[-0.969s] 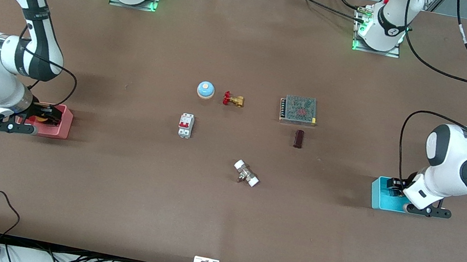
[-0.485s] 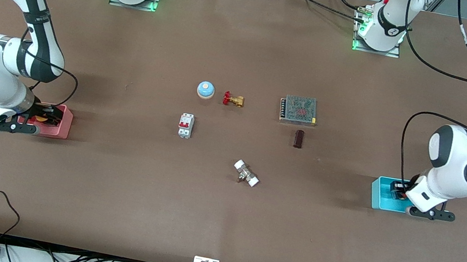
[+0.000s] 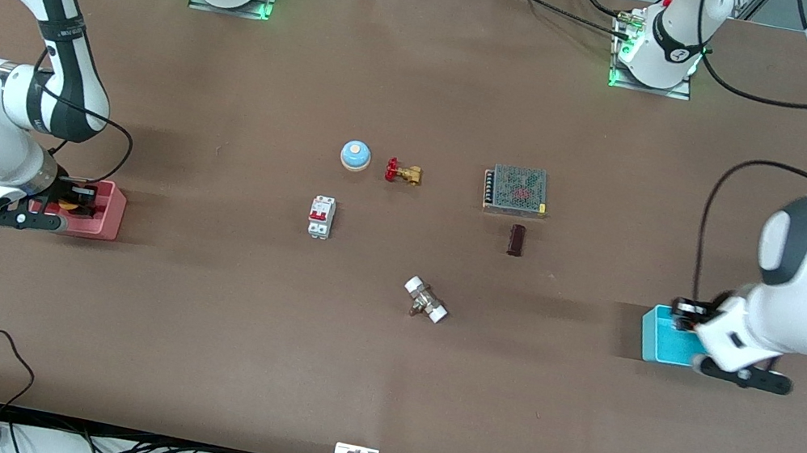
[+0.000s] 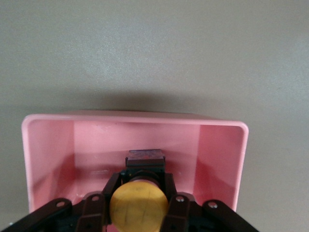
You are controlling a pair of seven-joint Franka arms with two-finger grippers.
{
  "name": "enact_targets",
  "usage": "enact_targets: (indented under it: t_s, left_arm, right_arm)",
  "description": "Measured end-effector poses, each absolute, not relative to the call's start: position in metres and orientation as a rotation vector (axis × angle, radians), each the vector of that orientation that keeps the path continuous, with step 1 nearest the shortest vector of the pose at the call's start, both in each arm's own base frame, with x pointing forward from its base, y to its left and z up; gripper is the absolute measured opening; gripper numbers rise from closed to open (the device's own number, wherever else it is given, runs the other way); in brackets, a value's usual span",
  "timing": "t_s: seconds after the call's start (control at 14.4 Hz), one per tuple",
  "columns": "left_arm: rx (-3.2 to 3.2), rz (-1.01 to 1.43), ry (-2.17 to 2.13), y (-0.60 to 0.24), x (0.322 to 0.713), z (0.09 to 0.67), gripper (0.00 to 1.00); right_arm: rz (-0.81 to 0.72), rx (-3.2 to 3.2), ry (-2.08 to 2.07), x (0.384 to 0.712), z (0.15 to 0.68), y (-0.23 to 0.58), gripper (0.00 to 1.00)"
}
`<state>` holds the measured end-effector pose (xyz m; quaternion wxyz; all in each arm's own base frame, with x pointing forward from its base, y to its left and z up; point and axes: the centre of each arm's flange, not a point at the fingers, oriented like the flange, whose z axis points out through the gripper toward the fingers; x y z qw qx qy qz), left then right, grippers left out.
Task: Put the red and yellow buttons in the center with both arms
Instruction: 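Lift the buttons out of the boxes and carry them toward the table center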
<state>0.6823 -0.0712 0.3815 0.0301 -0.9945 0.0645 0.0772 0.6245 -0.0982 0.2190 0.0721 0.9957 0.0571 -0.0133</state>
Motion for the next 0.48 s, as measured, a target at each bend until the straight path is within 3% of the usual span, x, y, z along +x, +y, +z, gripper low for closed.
enact_targets:
  t_s: [0.21, 0.48]
  left_arm:
    - [-3.039, 0.255, 0.360, -0.172, 0.667, 0.362, 0.35]
    - [-3.142, 0.166, 0.367, -0.265, 0.664, 0.272, 0.35]
  right_arm:
    - [-0.040, 2.992, 0.176, 0.624, 0.219, -0.099, 0.40]
    - [-0.048, 2.980, 0.225, 0.627, 0.243, -0.101, 0.40]
